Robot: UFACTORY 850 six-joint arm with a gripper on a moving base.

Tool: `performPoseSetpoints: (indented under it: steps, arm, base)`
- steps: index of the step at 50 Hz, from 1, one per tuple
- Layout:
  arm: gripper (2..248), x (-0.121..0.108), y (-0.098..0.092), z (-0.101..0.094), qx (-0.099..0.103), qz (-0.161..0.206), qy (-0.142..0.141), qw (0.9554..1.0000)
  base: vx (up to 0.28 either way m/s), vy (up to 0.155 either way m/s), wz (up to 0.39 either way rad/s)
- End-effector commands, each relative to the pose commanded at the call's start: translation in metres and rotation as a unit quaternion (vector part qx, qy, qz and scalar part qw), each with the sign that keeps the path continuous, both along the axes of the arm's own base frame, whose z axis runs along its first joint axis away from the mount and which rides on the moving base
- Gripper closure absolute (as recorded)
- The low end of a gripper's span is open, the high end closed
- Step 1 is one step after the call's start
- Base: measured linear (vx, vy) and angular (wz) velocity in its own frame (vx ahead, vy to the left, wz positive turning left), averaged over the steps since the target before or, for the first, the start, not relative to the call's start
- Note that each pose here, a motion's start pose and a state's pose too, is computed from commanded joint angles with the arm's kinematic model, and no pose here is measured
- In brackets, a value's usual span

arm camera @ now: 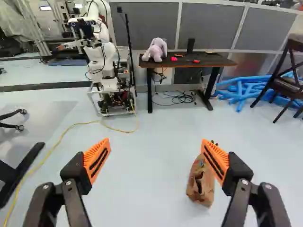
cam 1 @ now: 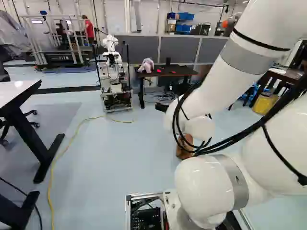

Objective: Pick up the bag on the ground and place it on the table

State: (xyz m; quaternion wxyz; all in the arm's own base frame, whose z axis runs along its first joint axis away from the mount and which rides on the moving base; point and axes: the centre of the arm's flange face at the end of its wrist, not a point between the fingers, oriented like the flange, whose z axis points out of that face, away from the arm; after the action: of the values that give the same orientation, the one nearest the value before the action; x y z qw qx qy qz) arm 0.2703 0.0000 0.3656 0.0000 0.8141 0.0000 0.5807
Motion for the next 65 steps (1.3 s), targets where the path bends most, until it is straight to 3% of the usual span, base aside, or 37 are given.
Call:
performPoseSetpoints:
  steps: [25,54,65]
  arm:
    - [3,0.0,0.0,0.0,0.0,0.0,0.0,1.0]
    - [3,0.0,0.0,0.0,0.0,0.0,0.0,1.0]
    - [3,0.0,0.0,0.0,0.0,0.0,0.0,1.0]
  base:
    - [0.0,-0.004,-0.019]
    - [0.041,-0.124,-0.586]
    - [0.185,-0.013,-0.082]
